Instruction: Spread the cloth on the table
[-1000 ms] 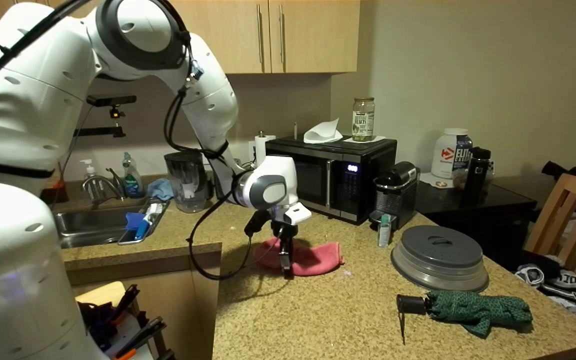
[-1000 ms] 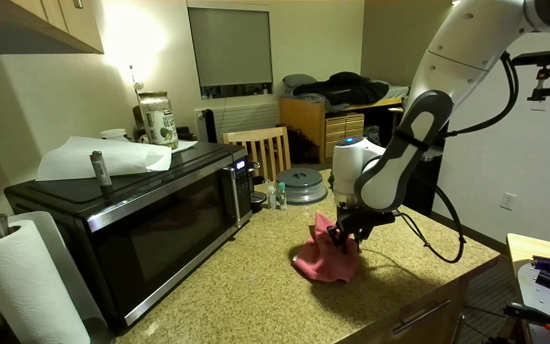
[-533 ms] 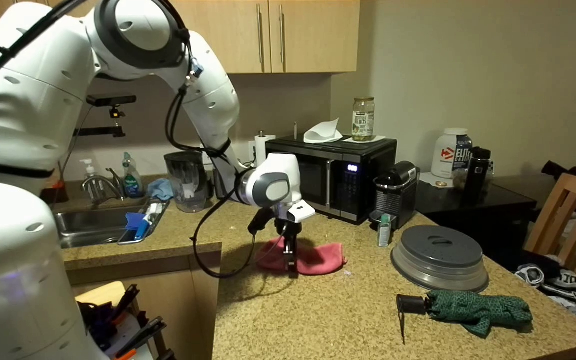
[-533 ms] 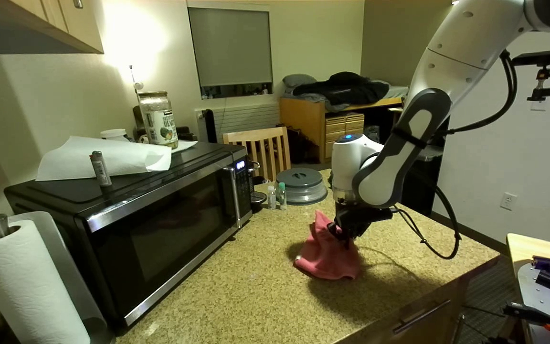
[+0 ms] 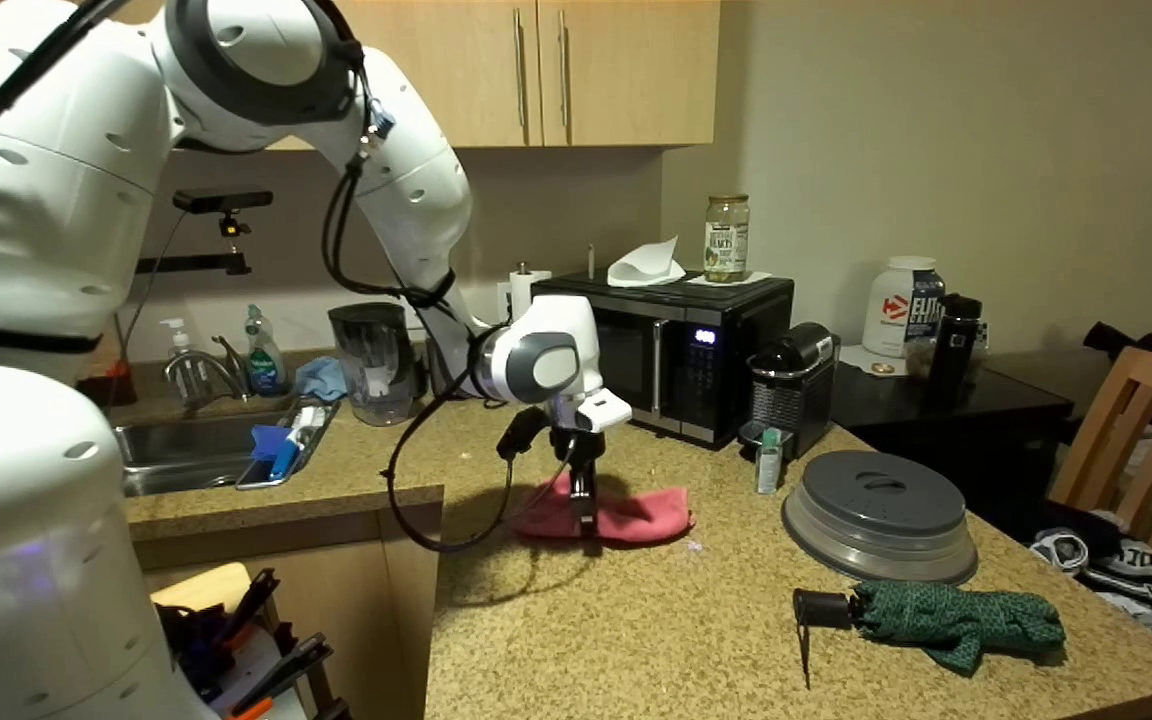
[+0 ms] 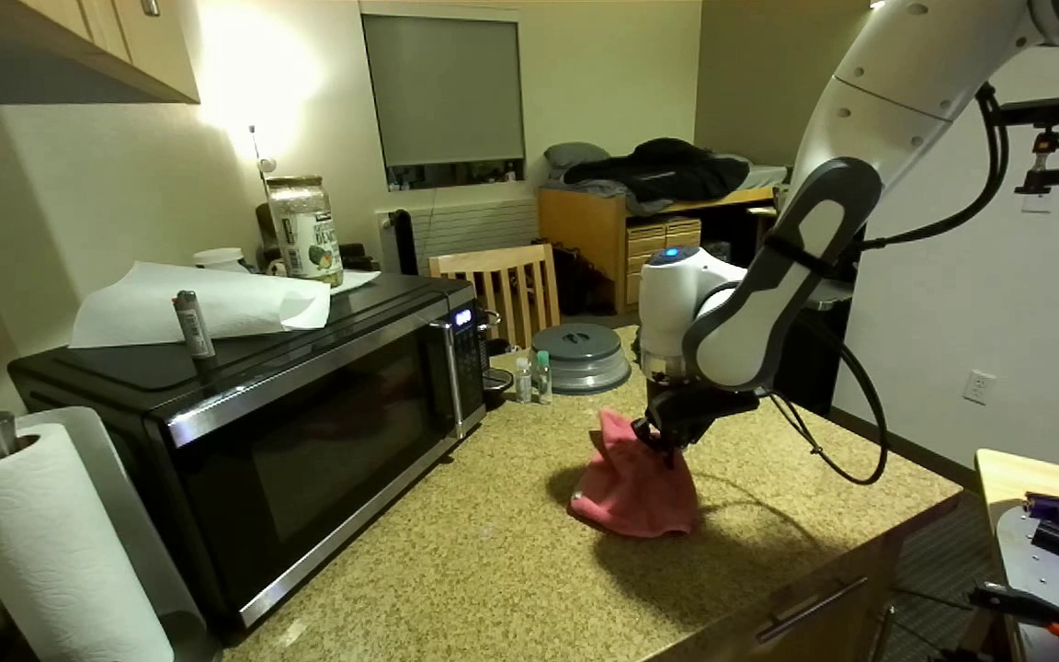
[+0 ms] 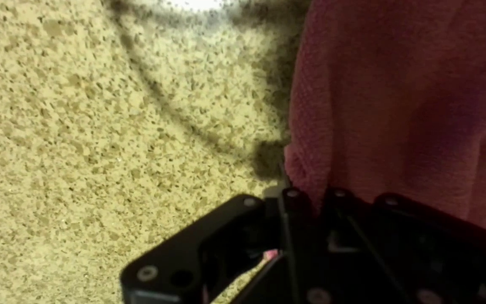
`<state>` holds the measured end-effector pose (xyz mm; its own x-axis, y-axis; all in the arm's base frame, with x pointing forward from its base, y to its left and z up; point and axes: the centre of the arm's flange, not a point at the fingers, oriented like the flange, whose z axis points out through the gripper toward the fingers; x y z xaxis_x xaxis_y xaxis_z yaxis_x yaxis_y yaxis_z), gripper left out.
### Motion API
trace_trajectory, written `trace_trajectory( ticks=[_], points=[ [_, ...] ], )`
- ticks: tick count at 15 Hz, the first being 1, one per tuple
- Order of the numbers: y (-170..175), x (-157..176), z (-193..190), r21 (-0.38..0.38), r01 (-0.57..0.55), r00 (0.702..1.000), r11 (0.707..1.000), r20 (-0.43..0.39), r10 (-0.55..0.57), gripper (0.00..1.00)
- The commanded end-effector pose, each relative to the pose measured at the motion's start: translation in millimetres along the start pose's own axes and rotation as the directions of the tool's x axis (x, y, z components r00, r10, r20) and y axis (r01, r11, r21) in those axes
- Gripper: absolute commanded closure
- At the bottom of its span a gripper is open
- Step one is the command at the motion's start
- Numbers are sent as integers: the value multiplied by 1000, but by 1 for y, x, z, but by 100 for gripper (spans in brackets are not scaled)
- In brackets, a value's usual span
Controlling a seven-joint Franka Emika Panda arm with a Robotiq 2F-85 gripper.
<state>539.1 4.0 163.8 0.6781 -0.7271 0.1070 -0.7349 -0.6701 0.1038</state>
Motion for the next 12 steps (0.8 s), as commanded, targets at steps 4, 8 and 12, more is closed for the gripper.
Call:
trace_trajectory(
  ticks=[4,8,12],
  points=[
    [27,-21,-51,-21,-17,999,1000,-31,16,96],
    [29,-29,-71,-30,19,1000,999,-4,-20,96],
    [24,-41,-82,-65,68,997,996,30,-66,95]
  ],
)
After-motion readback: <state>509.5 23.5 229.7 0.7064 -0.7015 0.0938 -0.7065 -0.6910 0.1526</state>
